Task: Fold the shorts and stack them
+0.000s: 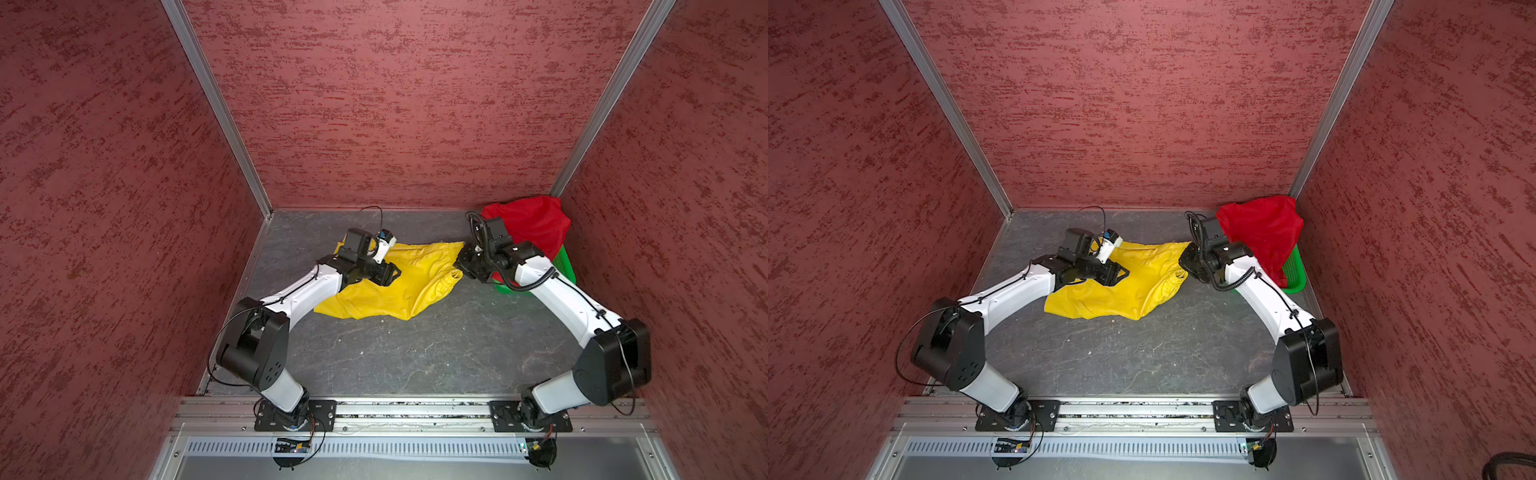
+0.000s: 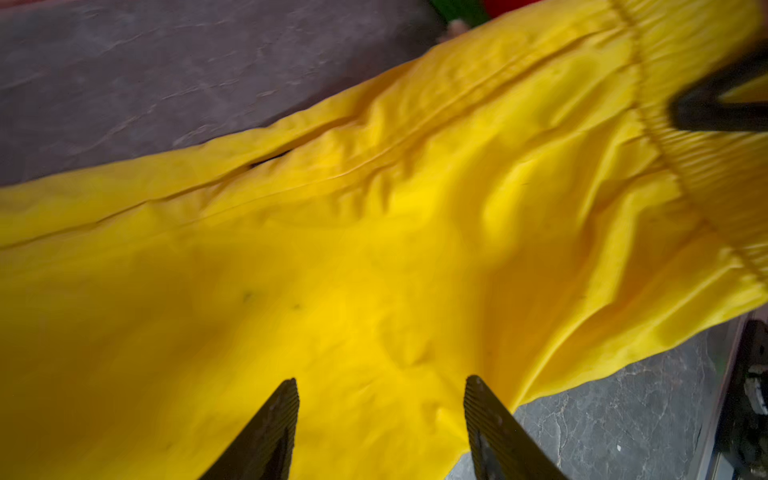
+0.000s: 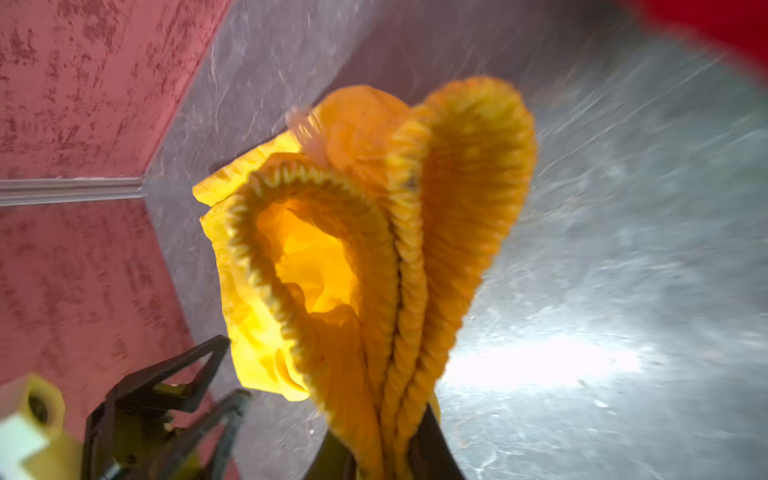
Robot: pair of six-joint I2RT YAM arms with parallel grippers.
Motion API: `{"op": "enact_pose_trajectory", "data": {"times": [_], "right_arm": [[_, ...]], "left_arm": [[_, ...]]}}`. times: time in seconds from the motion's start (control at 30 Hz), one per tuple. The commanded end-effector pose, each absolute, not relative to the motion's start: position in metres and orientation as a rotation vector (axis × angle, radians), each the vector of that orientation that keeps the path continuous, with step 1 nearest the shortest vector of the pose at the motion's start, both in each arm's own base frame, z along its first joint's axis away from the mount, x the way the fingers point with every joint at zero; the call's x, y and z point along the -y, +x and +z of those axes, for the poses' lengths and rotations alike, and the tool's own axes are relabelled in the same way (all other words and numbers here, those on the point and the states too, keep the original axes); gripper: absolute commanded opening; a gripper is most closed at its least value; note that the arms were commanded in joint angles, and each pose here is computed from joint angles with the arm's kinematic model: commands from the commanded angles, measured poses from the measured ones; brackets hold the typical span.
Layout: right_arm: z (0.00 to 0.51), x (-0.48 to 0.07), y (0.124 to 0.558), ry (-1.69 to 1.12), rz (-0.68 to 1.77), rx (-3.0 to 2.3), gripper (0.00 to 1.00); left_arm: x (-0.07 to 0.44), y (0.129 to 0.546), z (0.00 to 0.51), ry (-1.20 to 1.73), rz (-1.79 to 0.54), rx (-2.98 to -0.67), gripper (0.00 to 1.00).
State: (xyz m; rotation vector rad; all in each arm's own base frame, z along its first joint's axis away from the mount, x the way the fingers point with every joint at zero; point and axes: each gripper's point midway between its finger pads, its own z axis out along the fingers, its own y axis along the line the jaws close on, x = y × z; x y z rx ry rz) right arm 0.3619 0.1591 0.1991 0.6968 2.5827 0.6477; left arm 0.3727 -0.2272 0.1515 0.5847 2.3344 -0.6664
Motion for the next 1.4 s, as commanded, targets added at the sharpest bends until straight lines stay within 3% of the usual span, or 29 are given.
{"op": "enact_pose_trajectory", "data": {"times": [0.0,0.3,0.63,0.77,1.0,1.37], "right_arm": [[0.204,-0.13,0.349,0.573,0.343,-2.694,0.17],[0.266,-0.138,0.397,0.427,0.281,-2.622,0.16],[0.275,-0.169,0.413,0.368,0.287,-2.598,0.16],[0.282,-0.182,0.417,0.352,0.314,-2.569,0.16],[0.277,-0.229,0.418,0.289,0.405,-2.57,0.17],[0.232,-0.334,0.421,0.162,0.645,-2.619,0.21]], "left_arm": [[0.196,0.368,0.142,0.303,-0.707,-2.477,0.64],[0.137,0.377,0.095,-0.111,-0.619,-2.648,0.61],[0.131,0.372,0.045,-0.206,-0.58,-2.768,0.56],[0.13,0.37,0.028,-0.229,-0.575,-2.799,0.45],[0.137,0.369,0.017,-0.24,-0.616,-2.821,0.32],[0.14,0.372,0.017,-0.231,-0.62,-2.815,0.3]]}}
